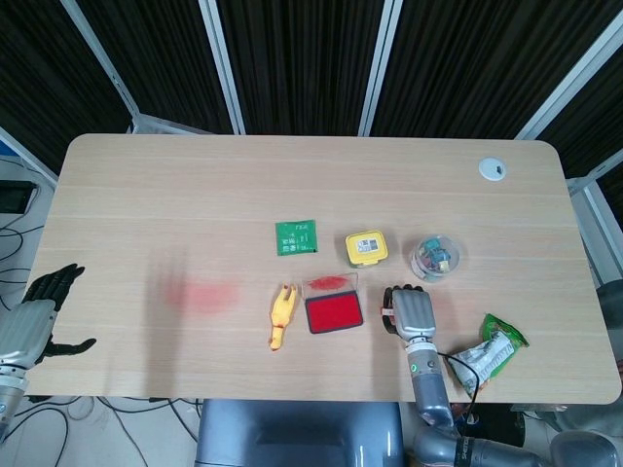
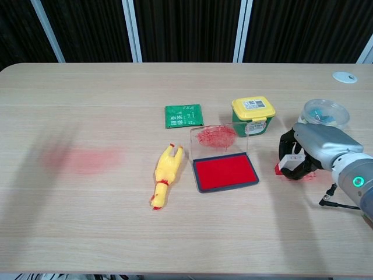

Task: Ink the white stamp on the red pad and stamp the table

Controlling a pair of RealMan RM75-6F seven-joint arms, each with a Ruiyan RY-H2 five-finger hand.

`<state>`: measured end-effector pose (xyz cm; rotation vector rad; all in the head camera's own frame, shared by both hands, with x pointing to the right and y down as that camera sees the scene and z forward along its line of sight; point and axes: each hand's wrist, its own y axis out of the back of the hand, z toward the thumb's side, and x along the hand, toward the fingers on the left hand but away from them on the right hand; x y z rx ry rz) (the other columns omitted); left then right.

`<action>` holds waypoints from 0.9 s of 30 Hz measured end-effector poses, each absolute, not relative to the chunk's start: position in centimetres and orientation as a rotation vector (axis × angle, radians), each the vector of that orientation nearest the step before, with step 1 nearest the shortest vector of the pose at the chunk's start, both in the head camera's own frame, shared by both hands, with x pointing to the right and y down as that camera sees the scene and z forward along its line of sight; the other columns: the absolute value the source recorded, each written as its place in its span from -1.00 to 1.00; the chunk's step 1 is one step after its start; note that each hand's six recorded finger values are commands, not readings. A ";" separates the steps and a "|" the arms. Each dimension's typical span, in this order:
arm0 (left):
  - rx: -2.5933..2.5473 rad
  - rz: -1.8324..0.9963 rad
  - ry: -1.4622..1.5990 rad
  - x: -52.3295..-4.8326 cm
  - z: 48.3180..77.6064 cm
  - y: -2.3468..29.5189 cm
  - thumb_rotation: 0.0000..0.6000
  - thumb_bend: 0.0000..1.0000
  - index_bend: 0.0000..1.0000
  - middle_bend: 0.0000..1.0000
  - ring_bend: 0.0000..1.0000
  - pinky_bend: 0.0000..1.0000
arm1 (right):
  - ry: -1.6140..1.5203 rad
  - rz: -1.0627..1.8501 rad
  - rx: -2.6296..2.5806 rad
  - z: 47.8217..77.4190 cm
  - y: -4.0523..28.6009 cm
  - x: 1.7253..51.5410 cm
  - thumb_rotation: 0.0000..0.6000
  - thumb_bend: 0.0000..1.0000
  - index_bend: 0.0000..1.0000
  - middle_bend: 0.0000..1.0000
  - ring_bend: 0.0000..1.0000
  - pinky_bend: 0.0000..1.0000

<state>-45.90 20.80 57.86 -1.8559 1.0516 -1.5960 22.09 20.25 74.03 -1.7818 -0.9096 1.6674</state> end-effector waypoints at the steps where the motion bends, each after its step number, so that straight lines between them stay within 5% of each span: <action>1: -1.856 -1.596 1.051 -45.9 57.9 20.8 1.00 -1.00 -1.00 -1.00 -1.00 -1.00 | -0.910 1.667 -1.782 74.0 20.2 22.1 1.00 -0.22 0.19 -0.10 -0.31 -0.33; 27: -1.858 -1.596 1.048 -45.9 57.8 20.8 1.00 -1.00 -1.00 -1.00 -1.00 -1.00 | -0.864 1.685 -1.771 73.8 19.9 21.6 1.00 -0.27 0.01 -0.23 -0.40 -0.39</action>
